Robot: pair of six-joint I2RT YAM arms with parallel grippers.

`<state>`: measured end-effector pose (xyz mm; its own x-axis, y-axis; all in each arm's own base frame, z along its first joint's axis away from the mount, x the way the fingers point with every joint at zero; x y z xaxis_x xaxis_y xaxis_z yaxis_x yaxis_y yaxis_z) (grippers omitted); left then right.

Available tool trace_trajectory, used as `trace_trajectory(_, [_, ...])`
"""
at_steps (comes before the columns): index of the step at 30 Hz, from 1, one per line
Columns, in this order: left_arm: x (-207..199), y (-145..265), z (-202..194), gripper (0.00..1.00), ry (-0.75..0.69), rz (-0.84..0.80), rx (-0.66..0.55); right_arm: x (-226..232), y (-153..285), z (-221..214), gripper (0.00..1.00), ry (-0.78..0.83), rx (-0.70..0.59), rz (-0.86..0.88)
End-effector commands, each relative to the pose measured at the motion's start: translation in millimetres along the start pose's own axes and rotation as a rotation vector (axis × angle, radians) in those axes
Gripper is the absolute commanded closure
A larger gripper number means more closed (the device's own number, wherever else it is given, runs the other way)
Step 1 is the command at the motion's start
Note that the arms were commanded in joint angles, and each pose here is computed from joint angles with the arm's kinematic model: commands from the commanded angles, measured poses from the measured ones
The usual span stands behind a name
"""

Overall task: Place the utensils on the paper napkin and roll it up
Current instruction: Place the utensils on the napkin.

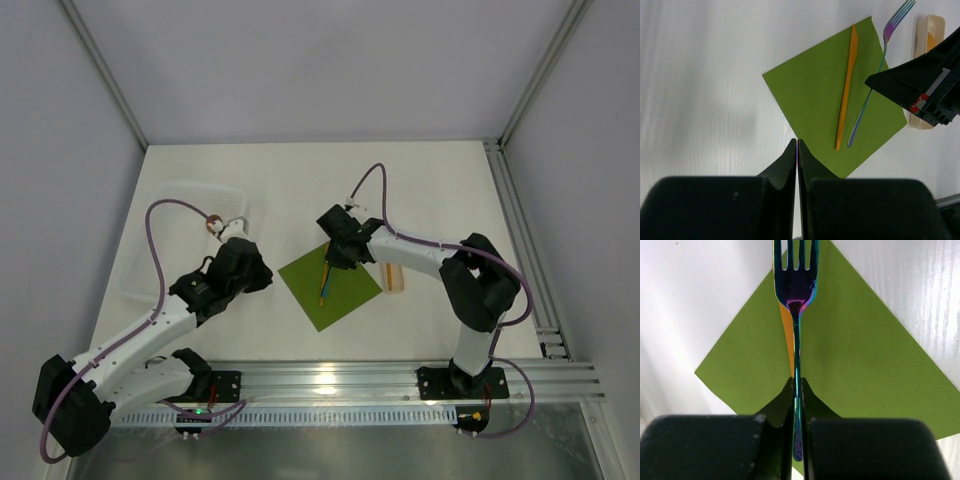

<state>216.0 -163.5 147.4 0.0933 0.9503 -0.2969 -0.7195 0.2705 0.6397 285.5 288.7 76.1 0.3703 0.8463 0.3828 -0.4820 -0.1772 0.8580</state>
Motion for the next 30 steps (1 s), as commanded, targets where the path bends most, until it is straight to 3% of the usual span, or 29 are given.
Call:
trace_trajectory(1, [-4, 4, 6, 0.99, 0.007, -0.028, -0.036, 20, 3, 12, 0.96, -0.021, -0.064, 0.036])
trace_trajectory(30, [-3, 2, 0, 0.98, 0.004, -0.032, -0.015, 5, -8, -1, 0.97, 0.053, -0.02, 0.016])
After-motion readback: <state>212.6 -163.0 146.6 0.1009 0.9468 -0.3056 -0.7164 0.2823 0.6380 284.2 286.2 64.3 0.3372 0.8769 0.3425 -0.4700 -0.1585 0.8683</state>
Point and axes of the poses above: each gripper's point midway between its finger pads, its own y axis back along the fingers, its own x axis along the line the jaws close on, z = x × y, the point moved 3 cm from there along y, back along the fingers, and after that the axes turned 11 degrees about -y, right-handed, at the moved point
